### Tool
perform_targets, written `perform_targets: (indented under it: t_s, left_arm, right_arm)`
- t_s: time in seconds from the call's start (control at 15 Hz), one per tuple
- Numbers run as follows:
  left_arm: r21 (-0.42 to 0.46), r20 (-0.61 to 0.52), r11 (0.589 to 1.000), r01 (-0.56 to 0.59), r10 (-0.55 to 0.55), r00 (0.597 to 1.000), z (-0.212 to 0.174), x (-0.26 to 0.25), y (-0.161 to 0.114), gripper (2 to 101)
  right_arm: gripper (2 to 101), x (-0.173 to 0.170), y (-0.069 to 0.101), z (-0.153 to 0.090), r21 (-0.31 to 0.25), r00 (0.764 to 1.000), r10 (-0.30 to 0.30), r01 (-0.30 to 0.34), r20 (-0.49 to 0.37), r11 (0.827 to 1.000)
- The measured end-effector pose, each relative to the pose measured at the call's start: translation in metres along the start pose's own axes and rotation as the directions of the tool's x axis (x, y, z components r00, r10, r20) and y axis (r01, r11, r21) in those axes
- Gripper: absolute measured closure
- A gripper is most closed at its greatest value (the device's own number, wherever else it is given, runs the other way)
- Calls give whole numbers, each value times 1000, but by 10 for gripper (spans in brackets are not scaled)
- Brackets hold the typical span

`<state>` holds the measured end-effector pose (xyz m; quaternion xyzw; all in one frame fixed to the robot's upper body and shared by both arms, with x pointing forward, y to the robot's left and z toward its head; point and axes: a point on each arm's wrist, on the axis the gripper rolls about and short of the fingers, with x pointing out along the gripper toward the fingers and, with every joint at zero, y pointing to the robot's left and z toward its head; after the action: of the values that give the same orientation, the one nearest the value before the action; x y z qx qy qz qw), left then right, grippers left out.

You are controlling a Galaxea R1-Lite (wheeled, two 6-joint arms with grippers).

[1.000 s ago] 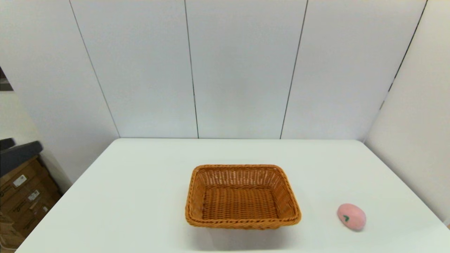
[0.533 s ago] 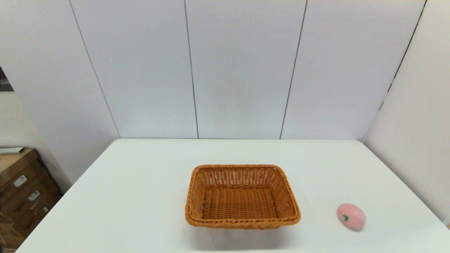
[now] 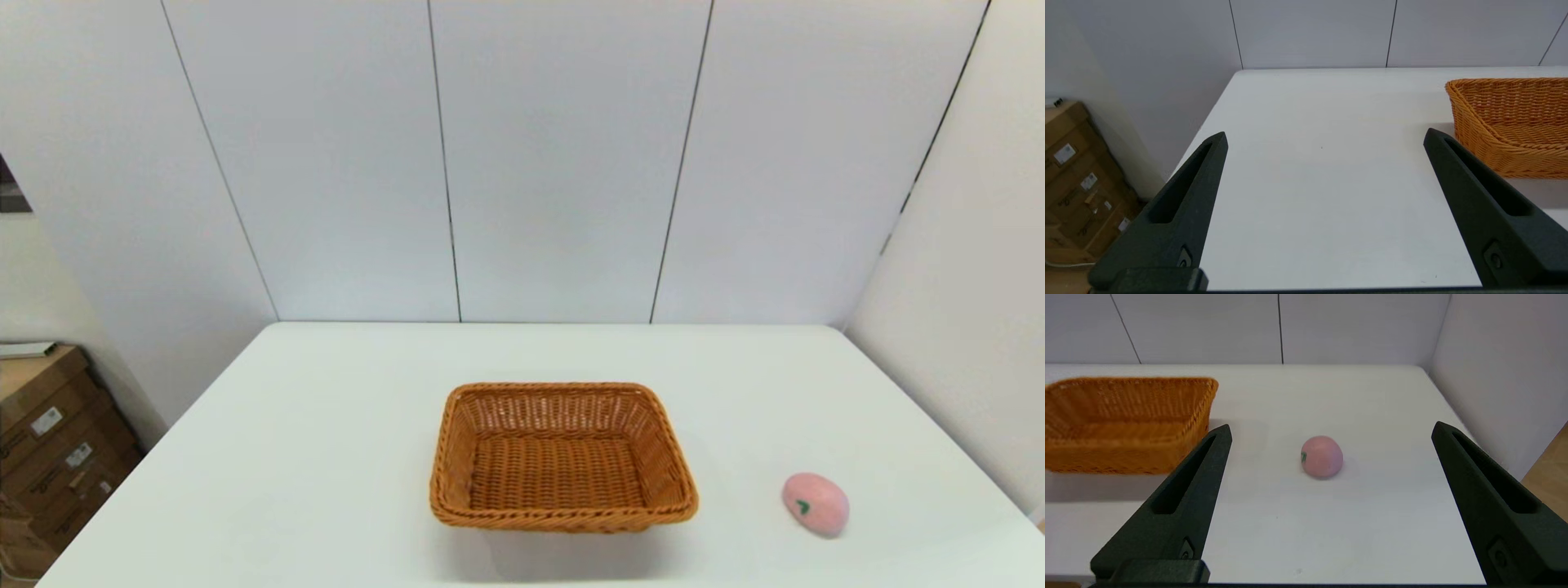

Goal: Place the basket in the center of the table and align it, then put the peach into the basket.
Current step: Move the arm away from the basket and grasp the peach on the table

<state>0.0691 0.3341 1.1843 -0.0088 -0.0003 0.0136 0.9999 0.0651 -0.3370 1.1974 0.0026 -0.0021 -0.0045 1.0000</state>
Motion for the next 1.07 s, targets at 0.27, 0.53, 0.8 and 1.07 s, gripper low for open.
perform_targets:
  t_s: [0.27,0.53,0.8,1.07]
  left_arm:
    - [-6,1,1000,1,-1,1000,-2,0,0,57]
    - [-30,1,1000,-6,6,1000,-2,0,0,54]
    - [-20,2,1000,-4,4,1000,-2,0,0,54]
    - [-18,2,1000,-3,3,1000,-2,0,0,54]
  right_arm:
    - [52,18,-1,40,-24,973,-48,44,-225,999]
    - [52,95,0,54,-89,808,-86,42,-582,995]
    - [52,177,3,21,-115,593,-92,-1,-800,993]
    - [52,223,8,-13,-49,538,-28,-24,-842,998]
